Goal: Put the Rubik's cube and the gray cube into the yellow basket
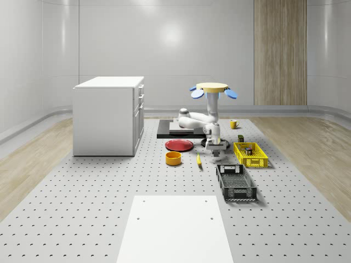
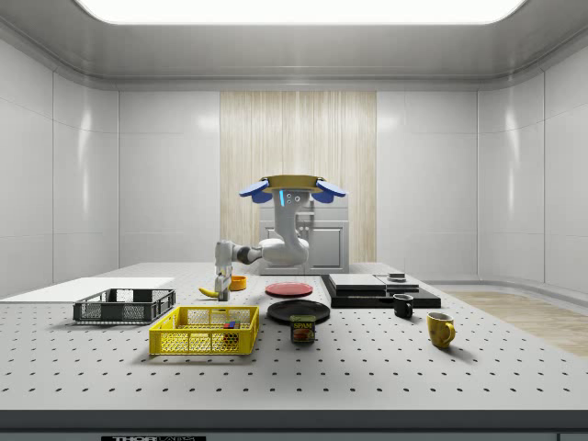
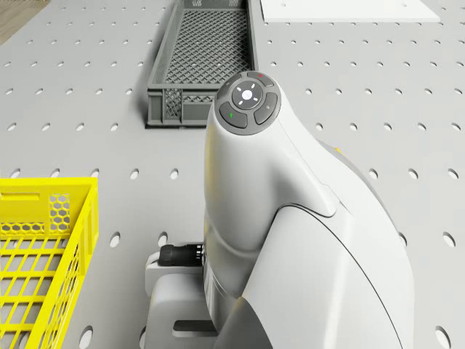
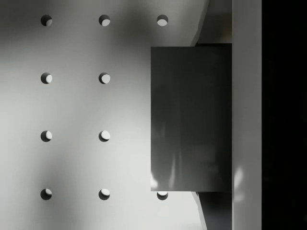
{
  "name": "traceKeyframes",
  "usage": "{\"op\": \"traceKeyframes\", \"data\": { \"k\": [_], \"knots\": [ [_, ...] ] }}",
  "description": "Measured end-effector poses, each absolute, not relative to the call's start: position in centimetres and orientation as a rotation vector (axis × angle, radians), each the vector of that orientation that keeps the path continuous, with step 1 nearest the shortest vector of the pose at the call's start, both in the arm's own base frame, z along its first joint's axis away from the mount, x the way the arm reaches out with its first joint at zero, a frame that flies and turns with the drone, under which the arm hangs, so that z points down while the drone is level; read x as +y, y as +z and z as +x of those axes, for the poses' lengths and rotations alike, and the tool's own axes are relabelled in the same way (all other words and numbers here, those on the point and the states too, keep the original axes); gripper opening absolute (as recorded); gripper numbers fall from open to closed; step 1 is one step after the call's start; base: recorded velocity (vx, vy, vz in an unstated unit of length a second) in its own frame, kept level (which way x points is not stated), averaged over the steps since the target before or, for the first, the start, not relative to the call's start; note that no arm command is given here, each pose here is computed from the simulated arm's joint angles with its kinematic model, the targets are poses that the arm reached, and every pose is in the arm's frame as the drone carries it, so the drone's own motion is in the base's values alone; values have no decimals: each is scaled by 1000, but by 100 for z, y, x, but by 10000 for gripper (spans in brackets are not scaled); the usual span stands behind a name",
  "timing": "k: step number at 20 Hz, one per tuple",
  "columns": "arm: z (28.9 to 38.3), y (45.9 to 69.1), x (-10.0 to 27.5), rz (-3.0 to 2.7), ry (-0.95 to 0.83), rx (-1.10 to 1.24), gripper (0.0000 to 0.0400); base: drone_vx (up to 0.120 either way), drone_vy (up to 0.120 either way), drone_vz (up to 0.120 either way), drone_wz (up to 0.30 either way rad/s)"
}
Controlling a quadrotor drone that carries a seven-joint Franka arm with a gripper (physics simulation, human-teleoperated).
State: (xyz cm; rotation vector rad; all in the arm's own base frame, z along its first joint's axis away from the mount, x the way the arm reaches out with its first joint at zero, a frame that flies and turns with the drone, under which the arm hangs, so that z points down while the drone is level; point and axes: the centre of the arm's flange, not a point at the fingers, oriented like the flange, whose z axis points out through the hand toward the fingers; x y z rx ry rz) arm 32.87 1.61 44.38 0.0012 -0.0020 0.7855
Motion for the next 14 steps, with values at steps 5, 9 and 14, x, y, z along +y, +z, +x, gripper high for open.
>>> {"op": "traceKeyframes", "data": {
  "k": [5,9,14],
  "knots": [
    [3287,4282,161,1,786,-2,250,0,0,120,0],
    [3287,4227,160,1,786,-2,250,0,0,120,0],
    [3287,4200,160,1,786,-2,250,0,0,104,0]
  ]
}}
